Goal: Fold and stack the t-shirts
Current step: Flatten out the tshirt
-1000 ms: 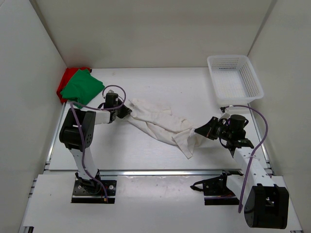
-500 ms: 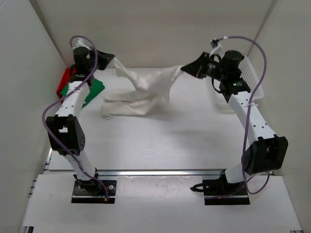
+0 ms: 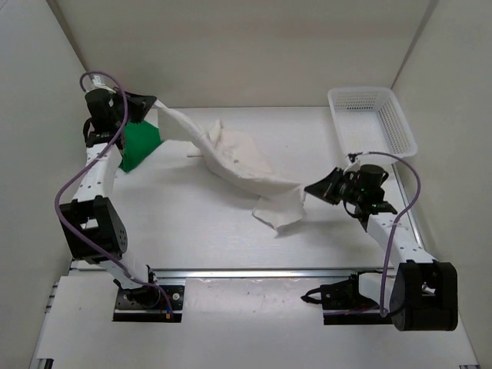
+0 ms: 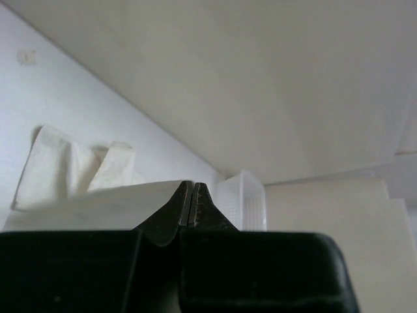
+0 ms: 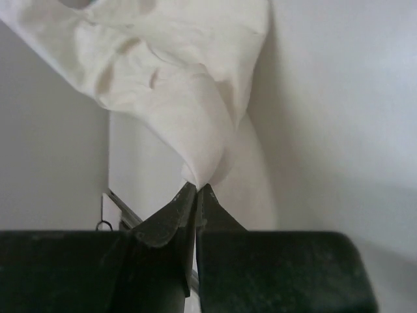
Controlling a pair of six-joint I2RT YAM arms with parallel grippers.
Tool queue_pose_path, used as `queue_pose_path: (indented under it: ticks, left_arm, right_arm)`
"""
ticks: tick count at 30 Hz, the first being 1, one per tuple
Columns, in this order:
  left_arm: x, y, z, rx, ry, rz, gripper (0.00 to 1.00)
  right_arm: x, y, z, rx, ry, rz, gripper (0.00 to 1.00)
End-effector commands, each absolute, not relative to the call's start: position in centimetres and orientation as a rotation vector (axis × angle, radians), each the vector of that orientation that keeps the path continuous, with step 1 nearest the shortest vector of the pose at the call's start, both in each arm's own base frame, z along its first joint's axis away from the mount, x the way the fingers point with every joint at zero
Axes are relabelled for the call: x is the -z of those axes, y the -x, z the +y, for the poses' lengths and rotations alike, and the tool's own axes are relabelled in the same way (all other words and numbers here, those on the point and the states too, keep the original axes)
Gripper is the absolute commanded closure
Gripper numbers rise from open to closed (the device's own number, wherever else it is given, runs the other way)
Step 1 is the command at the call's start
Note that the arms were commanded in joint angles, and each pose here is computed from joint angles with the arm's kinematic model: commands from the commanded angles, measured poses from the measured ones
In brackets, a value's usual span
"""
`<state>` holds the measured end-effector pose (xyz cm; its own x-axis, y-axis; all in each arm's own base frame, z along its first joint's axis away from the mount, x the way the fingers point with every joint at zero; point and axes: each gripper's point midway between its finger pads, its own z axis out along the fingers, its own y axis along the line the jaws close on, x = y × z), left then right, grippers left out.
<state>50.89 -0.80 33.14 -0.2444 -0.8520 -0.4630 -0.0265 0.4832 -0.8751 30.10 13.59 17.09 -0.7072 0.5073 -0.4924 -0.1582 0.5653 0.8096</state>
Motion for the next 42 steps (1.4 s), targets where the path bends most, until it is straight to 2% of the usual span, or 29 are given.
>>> queue_pose_path:
  ticks: [1,5,9,13,14,16,17,19,21,24,26,28,29,33,39,42]
  left_arm:
    - [-34.4,-50.9,-2.4,0.923,0.679,1.663,1.00]
    - [-33.0,-50.9,-3.7,0.878,0.653,1.694,1.00]
    - [-30.3,-51.4,-5.5,0.860,0.652,1.746,1.00]
    - [-30.5,-52.7,-6.0,0.808,0.631,1.759,1.00]
    - [-30.2,-53.0,-6.3,0.790,0.608,1.774,1.00]
    - [-29.5,-53.4,-6.0,0.757,0.613,1.791,1.00]
    - [-28.6,-53.5,-5.9,0.744,0.620,1.807,1.00]
    - [-27.3,-53.8,-6.0,0.746,0.637,1.827,1.00]
    - [-26.5,-54.0,-6.1,0.752,0.638,1.836,1.00]
    - [-25.5,-54.2,-7.4,0.748,0.626,1.861,1.00]
    - [-26.0,-54.5,-8.3,0.760,0.600,1.852,1.00]
    - [-26.1,-54.5,-8.5,0.771,0.605,1.848,1.00]
    - [-26.1,-54.5,-9.1,0.788,0.589,1.852,1.00]
    - [-26.1,-54.1,-9.5,0.792,0.583,1.850,1.00]
    - [-25.4,-53.2,-9.9,0.775,0.577,1.853,1.00]
    - [-25.5,-52.9,-10.4,0.779,0.564,1.853,1.00]
  right_arm:
    - [-17.5,-29.4,14.3,-1.111,-0.195,2.048,1.00]
    - [-11.8,-29.0,11.4,-0.999,-0.382,2.170,0.98]
    - [-11.7,-31.1,9.4,-1.005,-0.492,2.119,1.00]
    - [-12.4,-36.2,9.6,-0.886,-0.481,2.143,1.00]
    - [-12.3,-37.5,9.6,-0.887,-0.481,2.149,0.97]
    - [-12.3,-39.3,9.1,-0.895,-0.506,2.143,0.71]
    - [-13.1,-39.8,9.3,-0.902,-0.495,2.128,0.64]
    - [-14.2,-40.3,8.7,-0.790,-0.483,2.115,0.45]
    - [-15.8,-39.7,8.5,-0.643,-0.416,2.088,0.39]
    - [-14.6,-36.0,9.7,-0.568,-0.373,2.126,0.40]
    - [-11.8,-32.9,10.5,-0.582,-0.374,2.190,0.47]
    - [-8.3,-28.7,11.5,-0.643,-0.392,2.269,0.67]
    - [-7.6,-27.6,11.6,-0.648,-0.398,2.295,0.70]
    - [-4.3,-23.0,11.8,-0.560,-0.366,2.396,0.72]
    - [-1.7,-19.7,12.2,-0.549,-0.368,2.500,0.68]
    - [-0.8,-18.6,13.0,-0.524,-0.327,2.558,0.62]
